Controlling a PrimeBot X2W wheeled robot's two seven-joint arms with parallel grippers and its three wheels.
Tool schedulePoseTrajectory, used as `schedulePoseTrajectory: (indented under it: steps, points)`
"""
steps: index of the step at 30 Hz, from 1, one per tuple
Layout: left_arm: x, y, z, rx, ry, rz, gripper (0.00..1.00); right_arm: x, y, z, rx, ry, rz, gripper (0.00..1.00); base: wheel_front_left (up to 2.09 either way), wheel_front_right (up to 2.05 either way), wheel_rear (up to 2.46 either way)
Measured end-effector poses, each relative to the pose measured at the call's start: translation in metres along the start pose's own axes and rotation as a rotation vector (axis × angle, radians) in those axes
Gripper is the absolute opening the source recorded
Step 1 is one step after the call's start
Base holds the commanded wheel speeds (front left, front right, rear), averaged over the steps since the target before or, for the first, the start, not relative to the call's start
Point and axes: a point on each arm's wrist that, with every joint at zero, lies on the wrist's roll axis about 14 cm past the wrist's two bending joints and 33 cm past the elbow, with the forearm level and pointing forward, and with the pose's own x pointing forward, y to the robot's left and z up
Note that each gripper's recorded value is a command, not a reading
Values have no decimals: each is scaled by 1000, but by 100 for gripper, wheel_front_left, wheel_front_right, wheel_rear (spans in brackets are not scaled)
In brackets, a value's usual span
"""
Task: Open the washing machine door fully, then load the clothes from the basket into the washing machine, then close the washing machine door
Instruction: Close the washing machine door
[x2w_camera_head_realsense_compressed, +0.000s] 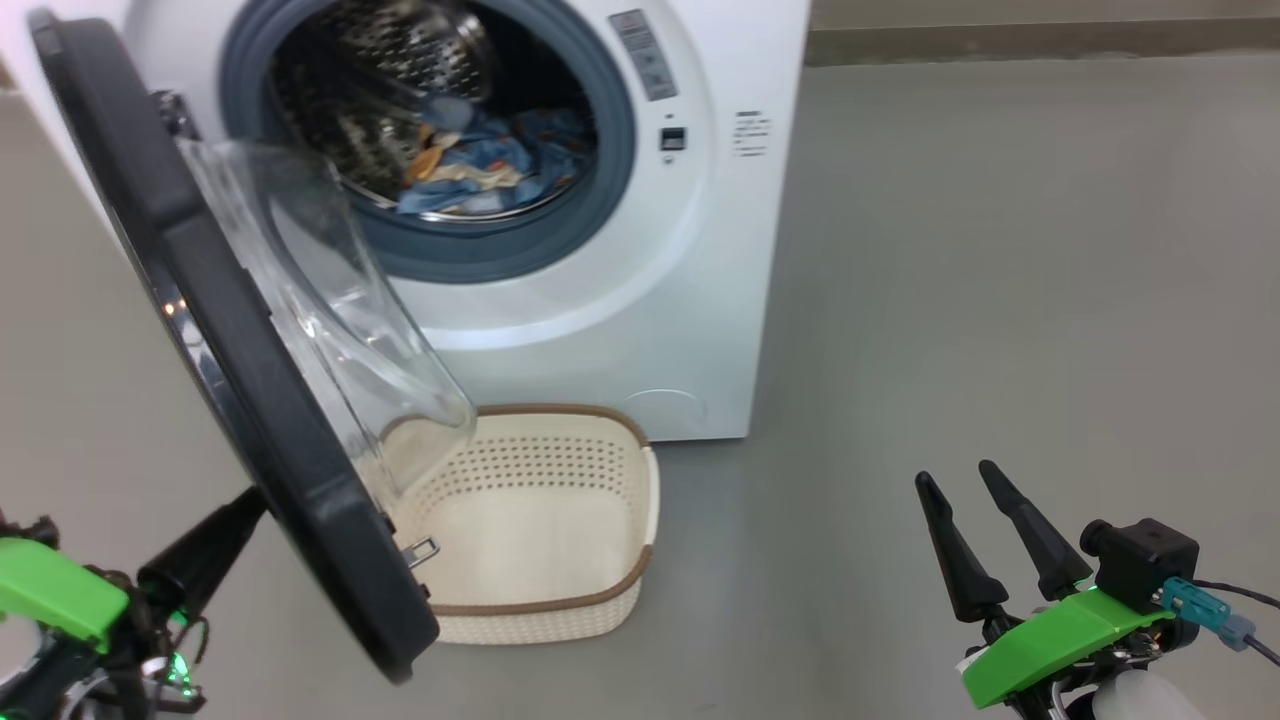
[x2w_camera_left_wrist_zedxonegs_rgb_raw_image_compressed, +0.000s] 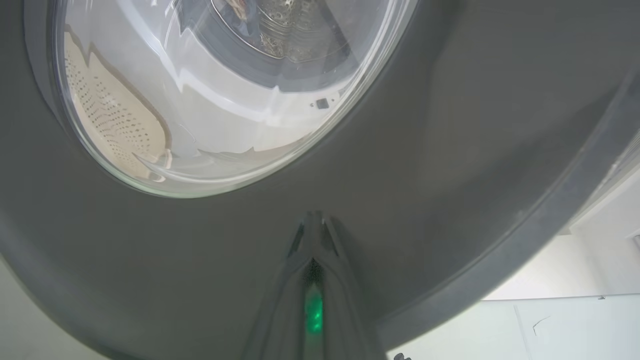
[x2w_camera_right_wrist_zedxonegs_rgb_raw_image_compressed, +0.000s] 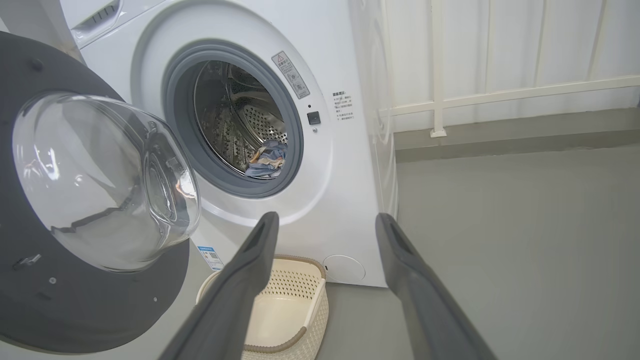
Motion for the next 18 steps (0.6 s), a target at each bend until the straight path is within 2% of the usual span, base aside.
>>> schedulePoseTrajectory:
  steps: [18]
  points:
    - [89, -16, -52, 8, 106, -101, 0, -50, -48, 18, -6, -61, -184, 100, 0, 0, 0]
